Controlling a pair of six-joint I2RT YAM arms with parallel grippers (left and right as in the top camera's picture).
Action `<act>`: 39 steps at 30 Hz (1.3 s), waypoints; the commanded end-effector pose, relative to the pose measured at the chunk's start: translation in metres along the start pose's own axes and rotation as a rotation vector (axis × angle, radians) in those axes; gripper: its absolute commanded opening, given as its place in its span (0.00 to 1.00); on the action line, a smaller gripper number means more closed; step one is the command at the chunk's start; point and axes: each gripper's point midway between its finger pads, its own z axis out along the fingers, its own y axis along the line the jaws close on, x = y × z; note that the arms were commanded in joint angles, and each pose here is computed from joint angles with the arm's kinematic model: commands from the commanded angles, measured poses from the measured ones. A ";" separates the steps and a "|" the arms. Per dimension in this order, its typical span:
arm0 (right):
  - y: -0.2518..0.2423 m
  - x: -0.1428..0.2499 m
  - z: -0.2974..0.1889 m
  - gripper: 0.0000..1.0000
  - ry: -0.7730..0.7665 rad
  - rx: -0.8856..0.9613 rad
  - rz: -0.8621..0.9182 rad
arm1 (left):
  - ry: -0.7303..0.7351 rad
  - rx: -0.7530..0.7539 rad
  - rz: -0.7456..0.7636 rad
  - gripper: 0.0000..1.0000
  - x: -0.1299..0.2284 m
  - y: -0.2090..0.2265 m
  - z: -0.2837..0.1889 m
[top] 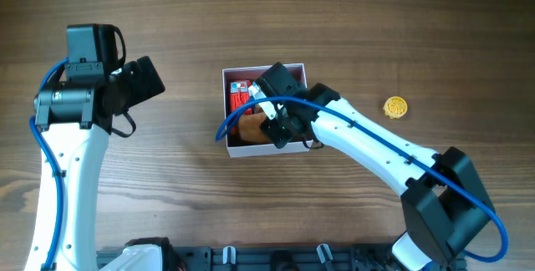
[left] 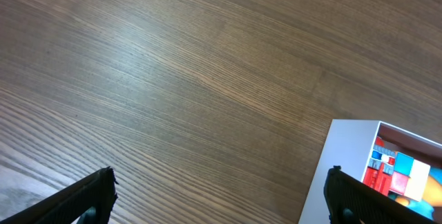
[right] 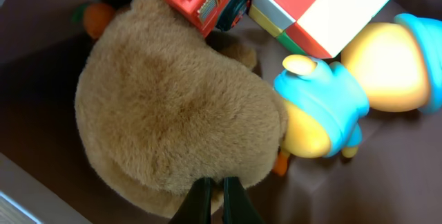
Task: Pack container
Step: 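Place the plush bear into the box and release it, then grasp the yellow round toy with the right gripper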
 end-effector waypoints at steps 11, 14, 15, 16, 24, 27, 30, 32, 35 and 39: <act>0.015 0.000 0.013 0.16 -0.022 -0.099 0.044 | 0.007 -0.013 -0.013 0.97 0.000 0.003 0.000; 0.015 0.001 0.013 0.22 -0.017 -0.098 0.044 | 0.007 -0.013 -0.013 0.97 0.000 0.003 0.000; 0.014 0.002 0.013 0.22 -0.012 -0.095 0.044 | 0.006 -0.013 -0.013 0.97 0.000 0.003 0.000; 0.013 0.004 0.013 0.22 -0.005 -0.092 0.046 | 0.006 -0.013 -0.013 0.98 0.000 0.003 0.000; -0.021 -0.030 -0.042 0.22 -0.132 0.119 0.087 | 0.006 -0.013 -0.013 0.98 0.000 0.003 0.000; -0.038 -0.055 -0.122 0.49 -0.296 0.181 0.142 | 0.005 -0.013 -0.013 0.98 0.000 0.003 0.000; -0.095 -0.031 -0.190 0.64 -0.413 0.250 0.472 | 0.005 -0.013 -0.013 0.98 0.000 0.003 0.000; -0.139 0.014 -0.212 0.75 -0.398 0.289 0.769 | 0.005 -0.013 -0.013 0.98 0.000 0.003 0.000; -0.197 0.095 -0.213 1.00 -0.275 0.322 1.107 | 0.005 -0.013 -0.013 0.98 0.000 0.003 0.000; -0.229 0.155 -0.173 1.00 -0.127 0.296 1.253 | 0.006 -0.013 -0.013 0.98 0.000 0.003 0.000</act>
